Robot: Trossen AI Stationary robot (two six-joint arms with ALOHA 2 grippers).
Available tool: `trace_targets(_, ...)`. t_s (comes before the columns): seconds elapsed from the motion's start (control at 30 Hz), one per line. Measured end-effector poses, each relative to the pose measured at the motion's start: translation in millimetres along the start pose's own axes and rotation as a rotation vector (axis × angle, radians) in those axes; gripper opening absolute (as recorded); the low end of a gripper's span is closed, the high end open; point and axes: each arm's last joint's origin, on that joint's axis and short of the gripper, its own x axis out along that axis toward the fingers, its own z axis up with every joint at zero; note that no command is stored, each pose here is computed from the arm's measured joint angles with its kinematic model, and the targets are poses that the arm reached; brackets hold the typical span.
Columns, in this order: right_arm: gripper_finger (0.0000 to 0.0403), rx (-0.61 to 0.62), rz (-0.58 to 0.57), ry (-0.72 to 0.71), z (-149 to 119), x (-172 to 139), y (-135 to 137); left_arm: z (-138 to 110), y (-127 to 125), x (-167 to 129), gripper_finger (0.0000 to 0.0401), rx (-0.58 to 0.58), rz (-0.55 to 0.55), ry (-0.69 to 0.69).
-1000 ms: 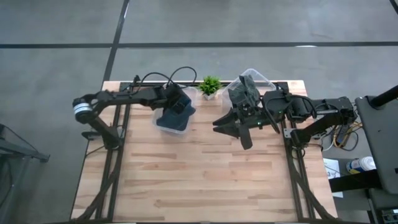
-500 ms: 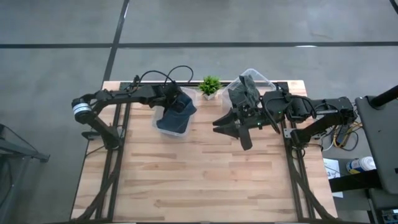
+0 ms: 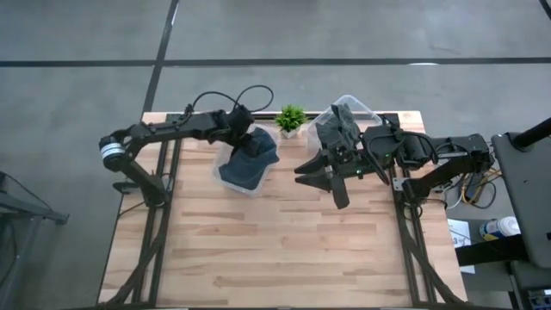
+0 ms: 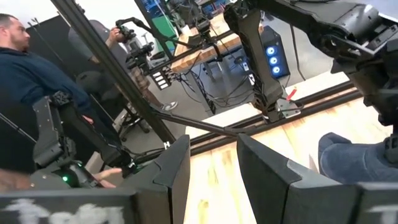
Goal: Pick & Place hat
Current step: Put the blue cap in the left transparent bin, then return to Home Position
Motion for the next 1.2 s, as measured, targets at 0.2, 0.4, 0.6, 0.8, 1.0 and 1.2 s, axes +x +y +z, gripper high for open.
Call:
trace_targets(0.2,0.0127,-0.004,-0.008,0.014,-2,0,-1,9,-3,-12,0.0162,-0.001,-0.021,0.009)
trace_targets(0.4,0.0127,-0.005,-0.028,0.050,-5,0,-3,27,-7,-37,0.0174,-0.003,-0.058,-0.068)
trace_targets(0.6,0.0127,-0.025,-0.028,0.050,-5,0,-3,47,-12,-67,0.0175,0.024,-0.115,-0.174)
trace_targets(0.8,0.0127,-0.058,-0.032,0.060,-6,-1,-3,64,-16,-99,0.0175,0.014,-0.207,-0.261)
trace_targets(1.0,0.0127,-0.080,-0.064,0.089,-5,-13,-8,77,-19,-132,0.0175,0.046,-0.321,-0.337)
trace_targets(1.2,0.0127,-0.079,-0.153,0.091,2,-36,-19,82,-25,-150,0.0175,0.098,-0.446,-0.356)
